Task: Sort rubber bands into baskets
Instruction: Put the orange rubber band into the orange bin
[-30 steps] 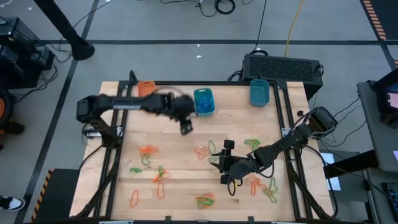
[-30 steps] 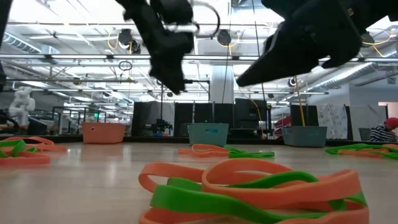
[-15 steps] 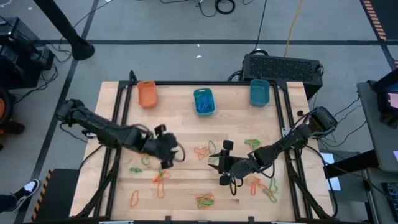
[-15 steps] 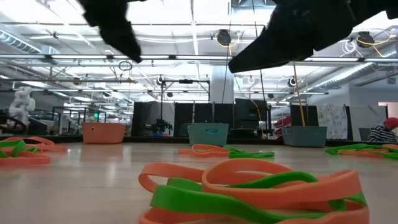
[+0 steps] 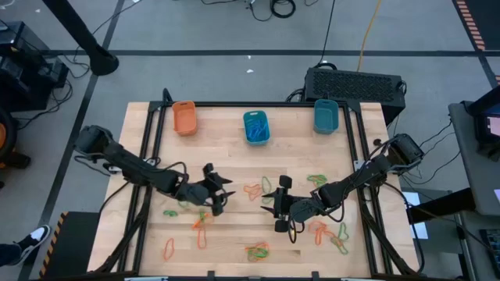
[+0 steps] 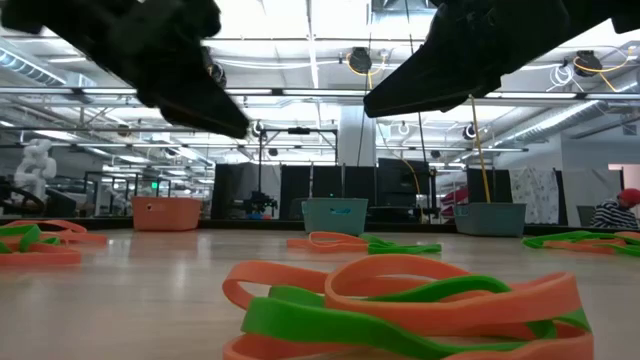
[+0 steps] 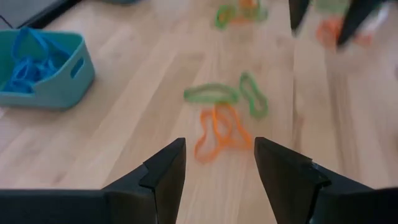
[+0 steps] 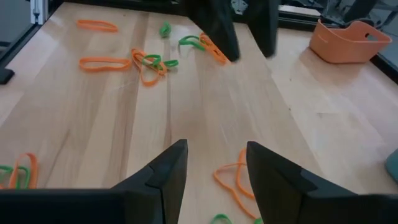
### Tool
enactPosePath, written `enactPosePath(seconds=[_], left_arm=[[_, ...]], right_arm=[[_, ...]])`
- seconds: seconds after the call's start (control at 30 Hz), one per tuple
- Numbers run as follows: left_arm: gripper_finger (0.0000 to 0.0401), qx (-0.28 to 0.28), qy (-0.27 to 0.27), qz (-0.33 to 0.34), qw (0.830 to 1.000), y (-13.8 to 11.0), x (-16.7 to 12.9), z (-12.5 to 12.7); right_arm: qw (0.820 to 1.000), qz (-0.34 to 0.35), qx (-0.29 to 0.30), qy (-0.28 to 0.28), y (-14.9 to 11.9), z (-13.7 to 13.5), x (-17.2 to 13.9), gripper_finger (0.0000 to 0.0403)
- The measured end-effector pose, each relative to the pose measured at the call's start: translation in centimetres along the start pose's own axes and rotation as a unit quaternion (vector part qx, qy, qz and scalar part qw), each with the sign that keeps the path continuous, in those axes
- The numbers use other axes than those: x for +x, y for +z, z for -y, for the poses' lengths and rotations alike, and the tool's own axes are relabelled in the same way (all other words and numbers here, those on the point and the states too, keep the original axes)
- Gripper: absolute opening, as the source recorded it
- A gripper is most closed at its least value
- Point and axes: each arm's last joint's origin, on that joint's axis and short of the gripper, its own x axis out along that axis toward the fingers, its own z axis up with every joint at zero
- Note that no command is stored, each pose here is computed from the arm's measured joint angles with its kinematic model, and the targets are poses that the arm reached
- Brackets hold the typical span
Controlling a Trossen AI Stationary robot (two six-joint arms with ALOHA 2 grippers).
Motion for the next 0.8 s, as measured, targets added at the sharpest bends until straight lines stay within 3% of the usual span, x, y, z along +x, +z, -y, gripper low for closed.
enactPosePath(seconds=[0.23,0.47,0.8], left_arm=[[0.0199,-0.021,-0.027,0.017,0.999,-1.0,4.4,0.1],[0.0199,-0.010,-0.010,-0.008,1.000,-2.4,8.5,0.5],[0.0199,-0.011,-0.027,-0.037,0.999,-2.8,11.1,0.6]], right_arm=[[1.000,-0.005,0.002,-0.001,-0.1,0.0,0.0,0.0157],[1.000,-0.028,-0.005,-0.005,-0.6,0.1,0.0,0.0157],[0.999,-0.042,-0.002,-0.009,-1.0,0.2,-0.1,0.0157]])
